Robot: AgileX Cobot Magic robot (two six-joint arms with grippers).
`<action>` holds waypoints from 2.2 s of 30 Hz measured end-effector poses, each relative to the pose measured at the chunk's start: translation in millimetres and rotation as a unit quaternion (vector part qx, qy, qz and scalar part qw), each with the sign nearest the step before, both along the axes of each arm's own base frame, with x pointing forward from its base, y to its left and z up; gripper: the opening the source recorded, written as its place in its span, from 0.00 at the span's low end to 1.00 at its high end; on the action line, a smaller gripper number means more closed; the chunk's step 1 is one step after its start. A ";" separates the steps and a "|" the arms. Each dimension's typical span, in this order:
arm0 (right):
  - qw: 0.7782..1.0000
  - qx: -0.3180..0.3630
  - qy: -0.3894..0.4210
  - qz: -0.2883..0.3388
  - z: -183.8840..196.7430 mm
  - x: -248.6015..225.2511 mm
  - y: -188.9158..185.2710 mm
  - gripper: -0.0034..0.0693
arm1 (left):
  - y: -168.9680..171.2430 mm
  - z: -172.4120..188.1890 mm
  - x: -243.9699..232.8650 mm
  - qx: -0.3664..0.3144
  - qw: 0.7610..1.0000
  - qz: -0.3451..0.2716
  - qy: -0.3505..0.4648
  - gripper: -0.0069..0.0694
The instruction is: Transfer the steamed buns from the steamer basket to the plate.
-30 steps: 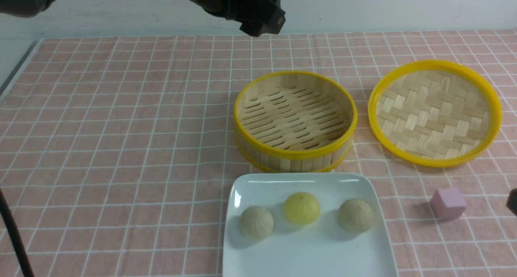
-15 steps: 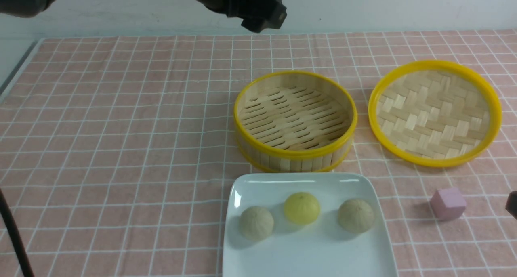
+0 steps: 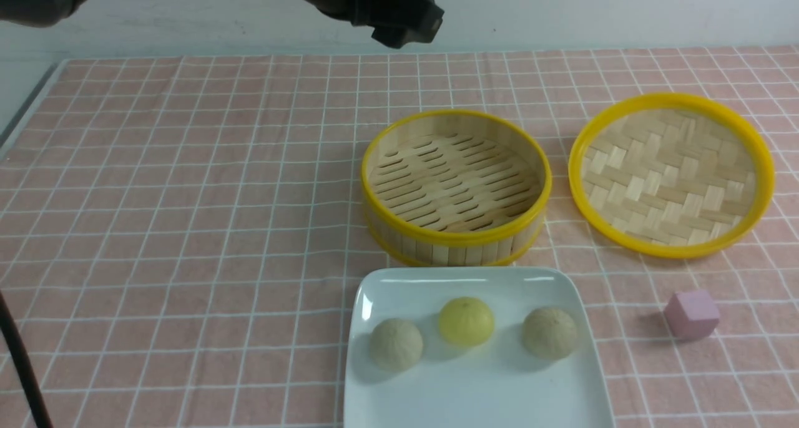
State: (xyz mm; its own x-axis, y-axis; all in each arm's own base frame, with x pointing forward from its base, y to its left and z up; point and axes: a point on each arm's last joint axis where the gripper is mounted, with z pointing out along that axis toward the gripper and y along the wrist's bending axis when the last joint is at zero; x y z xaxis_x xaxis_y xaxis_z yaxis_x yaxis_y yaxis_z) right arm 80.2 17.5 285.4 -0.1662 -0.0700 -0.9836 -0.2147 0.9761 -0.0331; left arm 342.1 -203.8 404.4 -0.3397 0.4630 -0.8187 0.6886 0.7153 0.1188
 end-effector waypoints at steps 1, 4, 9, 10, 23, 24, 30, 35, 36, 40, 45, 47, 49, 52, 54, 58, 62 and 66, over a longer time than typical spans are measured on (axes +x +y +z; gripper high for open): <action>1.000 -0.001 0.003 -0.016 -0.6 0.2 -2.5 0.73 | 0.0 0.0 0.0 0.000 1.000 0.000 0.000 0.73; 0.998 -0.001 0.012 -0.055 -5.0 1.4 -8.9 0.73 | 0.0 0.0 0.0 0.000 1.000 0.000 0.000 0.71; 0.994 -0.003 0.046 -0.097 -38.5 -0.3 -15.8 0.73 | 0.0 0.0 0.0 0.000 1.000 0.000 0.000 0.70; 0.994 -0.003 0.051 -0.098 -42.6 -0.8 -15.9 0.73 | 0.0 0.0 0.0 0.000 1.000 0.000 0.000 0.70; 0.991 -0.008 0.100 -0.086 -88.0 -27.0 -12.7 0.73 | 0.0 0.0 0.0 0.000 1.000 0.000 0.000 0.70; 0.992 -0.007 0.097 -0.086 -87.7 -27.5 -12.6 0.73 | 0.0 0.0 0.0 0.000 1.000 0.000 0.000 0.70; 0.991 0.008 0.106 -0.083 -94.2 -27.2 -11.4 0.73 | 0.0 0.0 0.0 0.000 1.000 0.000 0.000 0.70; 0.989 0.005 0.121 -0.086 -109.8 -26.3 -12.0 0.73 | 0.0 0.0 0.0 0.000 1.000 0.000 0.000 0.70; 0.989 0.004 0.123 -0.087 -113.0 -26.1 -12.2 0.73 | 0.0 0.0 0.0 0.000 1.000 0.000 0.000 0.70; 0.990 0.005 0.111 -0.090 -114.7 -24.8 -13.0 0.73 | 0.0 0.0 0.0 0.000 1.000 0.000 0.000 0.70; 0.991 -0.009 0.096 -0.095 -114.3 -23.7 -14.5 0.73 | -0.6 -1.8 1.1 0.001 1.000 0.000 0.002 0.70; 0.991 -0.013 0.096 -0.096 -114.3 -23.7 -14.9 0.73 | -0.8 -2.2 1.4 0.001 1.000 0.000 0.002 0.70; 0.990 -0.024 0.095 -0.097 -114.4 -23.7 -15.6 0.73 | -1.5 -4.5 2.8 0.003 1.000 0.000 0.005 0.70; 0.989 -0.047 0.095 -0.099 -114.8 -23.9 -17.1 0.73 | -2.4 -7.3 4.4 0.004 1.000 0.000 0.008 0.70; 0.989 -0.051 0.095 -0.099 -114.9 -23.9 -17.4 0.73 | -2.6 -7.6 4.8 0.004 1.000 0.000 0.007 0.70; 0.989 -0.054 0.095 -0.099 -114.9 -23.9 -17.6 0.73 | -3.3 -5.7 5.9 -0.005 1.000 0.002 -0.001 0.70; 0.989 -0.055 0.095 -0.100 -114.9 -23.9 -17.6 0.73 | -4.2 -5.0 5.8 -0.014 1.000 0.002 0.000 0.69; 0.989 -0.055 0.095 -0.100 -114.9 -23.9 -17.7 0.73 | -4.3 -6.1 5.2 -0.012 1.000 0.001 0.006 0.68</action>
State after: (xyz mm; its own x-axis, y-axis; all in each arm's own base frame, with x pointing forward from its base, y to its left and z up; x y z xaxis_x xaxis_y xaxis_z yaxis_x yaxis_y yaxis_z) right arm 56.3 -0.1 170.5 -0.3690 -0.1229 -0.9212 -0.0312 0.9923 -0.1199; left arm 347.3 -208.1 398.3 -0.3505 0.4426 -0.8254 0.6885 0.7192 0.0933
